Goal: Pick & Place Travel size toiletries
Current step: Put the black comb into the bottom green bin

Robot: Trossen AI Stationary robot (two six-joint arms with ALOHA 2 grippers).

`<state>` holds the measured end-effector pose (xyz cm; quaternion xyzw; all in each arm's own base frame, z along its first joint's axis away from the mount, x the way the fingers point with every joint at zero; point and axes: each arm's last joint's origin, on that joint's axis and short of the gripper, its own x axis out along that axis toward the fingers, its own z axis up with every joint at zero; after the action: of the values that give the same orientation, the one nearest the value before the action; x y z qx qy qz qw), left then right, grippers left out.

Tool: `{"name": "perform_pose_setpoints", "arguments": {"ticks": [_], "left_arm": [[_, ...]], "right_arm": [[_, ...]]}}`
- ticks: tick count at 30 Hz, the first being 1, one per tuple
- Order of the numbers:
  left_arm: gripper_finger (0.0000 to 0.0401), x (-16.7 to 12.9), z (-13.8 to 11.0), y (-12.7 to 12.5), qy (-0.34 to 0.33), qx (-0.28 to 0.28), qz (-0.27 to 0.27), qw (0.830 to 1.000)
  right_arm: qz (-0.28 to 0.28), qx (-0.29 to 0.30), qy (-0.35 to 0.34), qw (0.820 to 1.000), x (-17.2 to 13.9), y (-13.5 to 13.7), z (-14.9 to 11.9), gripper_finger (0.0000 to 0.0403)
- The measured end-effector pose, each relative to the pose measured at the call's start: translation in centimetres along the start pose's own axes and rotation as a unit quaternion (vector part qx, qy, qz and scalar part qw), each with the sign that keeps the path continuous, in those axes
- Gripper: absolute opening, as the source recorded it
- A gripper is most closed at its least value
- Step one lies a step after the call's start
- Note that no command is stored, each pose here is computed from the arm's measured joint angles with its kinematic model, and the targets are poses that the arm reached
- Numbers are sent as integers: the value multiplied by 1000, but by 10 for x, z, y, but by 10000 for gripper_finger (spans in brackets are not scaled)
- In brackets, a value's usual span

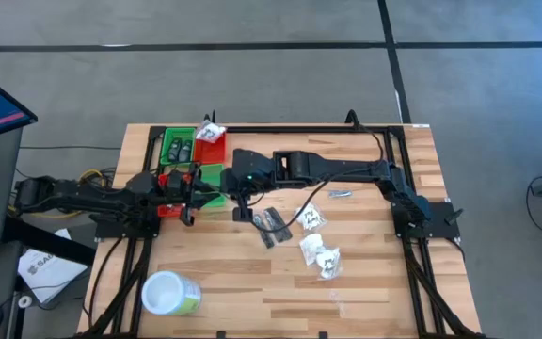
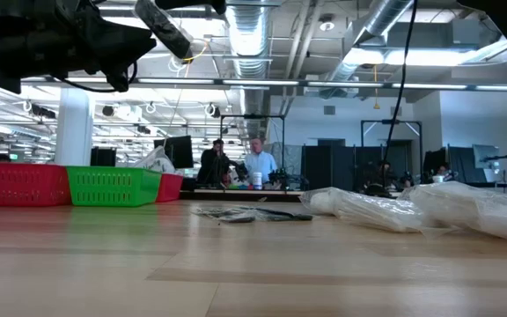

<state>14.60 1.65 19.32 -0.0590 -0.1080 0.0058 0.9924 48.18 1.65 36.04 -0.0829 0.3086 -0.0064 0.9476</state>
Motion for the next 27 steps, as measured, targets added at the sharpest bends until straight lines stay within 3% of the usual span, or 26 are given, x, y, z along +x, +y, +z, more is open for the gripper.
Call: {"name": "perform_pose_setpoints", "arguments": {"ticks": [12, 18, 27], "left_arm": [[70, 4, 6, -2, -47, 27, -27, 998], [11, 6, 3, -1, -43, 36, -26, 998], [4, 7, 4, -1, -48, 36, -23, 998]], "right_arm": [[9, 0, -1, 1000, 1, 0, 0, 0], [9, 0, -1, 1000, 1, 0, 0, 0], [7, 13, 29, 999, 1, -7, -7, 0]]}}
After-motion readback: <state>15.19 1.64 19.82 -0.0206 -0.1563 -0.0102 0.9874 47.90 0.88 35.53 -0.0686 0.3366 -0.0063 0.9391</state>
